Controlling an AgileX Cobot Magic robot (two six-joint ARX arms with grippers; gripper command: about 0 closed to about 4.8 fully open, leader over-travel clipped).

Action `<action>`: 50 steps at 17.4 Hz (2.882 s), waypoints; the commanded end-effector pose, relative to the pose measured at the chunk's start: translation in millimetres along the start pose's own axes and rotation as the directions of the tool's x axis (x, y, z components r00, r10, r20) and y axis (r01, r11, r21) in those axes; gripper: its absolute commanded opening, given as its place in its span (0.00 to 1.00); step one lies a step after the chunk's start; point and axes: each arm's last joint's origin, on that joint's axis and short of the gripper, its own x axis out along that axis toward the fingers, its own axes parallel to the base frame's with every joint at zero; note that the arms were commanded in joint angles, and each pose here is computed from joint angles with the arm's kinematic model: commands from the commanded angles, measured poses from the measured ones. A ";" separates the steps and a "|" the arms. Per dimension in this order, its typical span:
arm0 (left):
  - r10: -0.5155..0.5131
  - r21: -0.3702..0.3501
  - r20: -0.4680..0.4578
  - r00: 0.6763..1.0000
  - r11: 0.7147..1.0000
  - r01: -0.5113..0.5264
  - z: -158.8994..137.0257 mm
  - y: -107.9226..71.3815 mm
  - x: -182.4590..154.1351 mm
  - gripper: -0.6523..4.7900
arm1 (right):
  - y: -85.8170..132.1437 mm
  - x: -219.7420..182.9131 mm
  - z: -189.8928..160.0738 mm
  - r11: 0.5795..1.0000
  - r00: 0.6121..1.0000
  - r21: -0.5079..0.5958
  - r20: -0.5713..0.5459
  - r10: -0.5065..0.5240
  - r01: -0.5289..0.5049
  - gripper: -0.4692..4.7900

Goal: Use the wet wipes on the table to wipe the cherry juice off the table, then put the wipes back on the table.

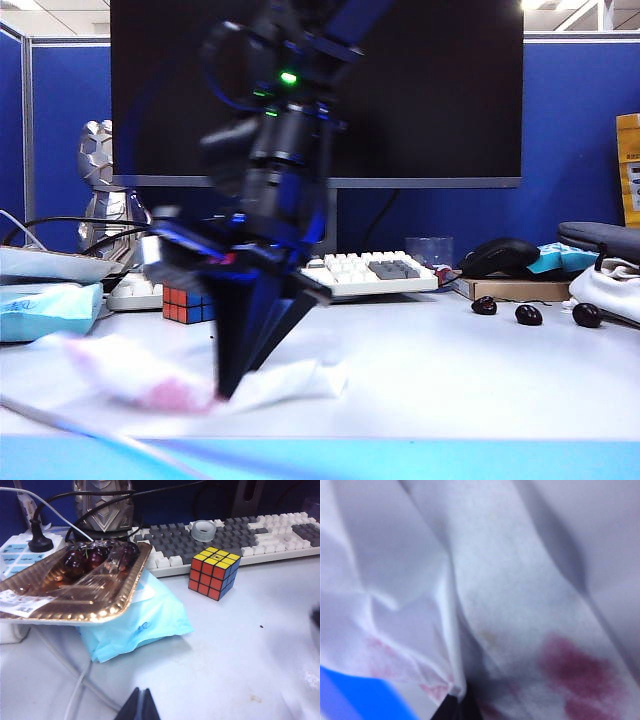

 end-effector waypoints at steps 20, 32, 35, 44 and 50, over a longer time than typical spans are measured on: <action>-0.002 -0.004 -0.008 1.000 1.000 0.002 -1.1 0.1 -0.1 0.12 | -144.6 -33.8 -13.6 0.892 0.888 0.394 0.295 -0.352 0.222 0.09; -0.002 -0.004 -0.008 1.000 1.000 0.001 -1.1 0.1 -0.1 0.12 | -120.0 -71.9 -39.0 0.849 0.927 0.375 -0.119 -0.354 0.373 0.09; -0.002 -0.004 -0.008 1.000 1.000 0.001 -1.0 0.1 -0.1 0.12 | -127.2 -70.0 -23.4 0.870 0.923 0.354 0.049 -0.383 0.342 0.09; -0.002 -0.004 -0.008 1.000 1.000 0.002 -1.1 0.1 -0.1 0.12 | -141.7 -67.1 2.3 0.852 0.840 0.390 0.272 -0.469 0.349 0.09; -0.002 -0.004 -0.008 1.000 1.000 0.002 -1.0 0.1 -0.1 0.12 | -133.4 -43.8 -24.7 0.895 0.969 0.380 -0.019 -0.246 0.234 0.09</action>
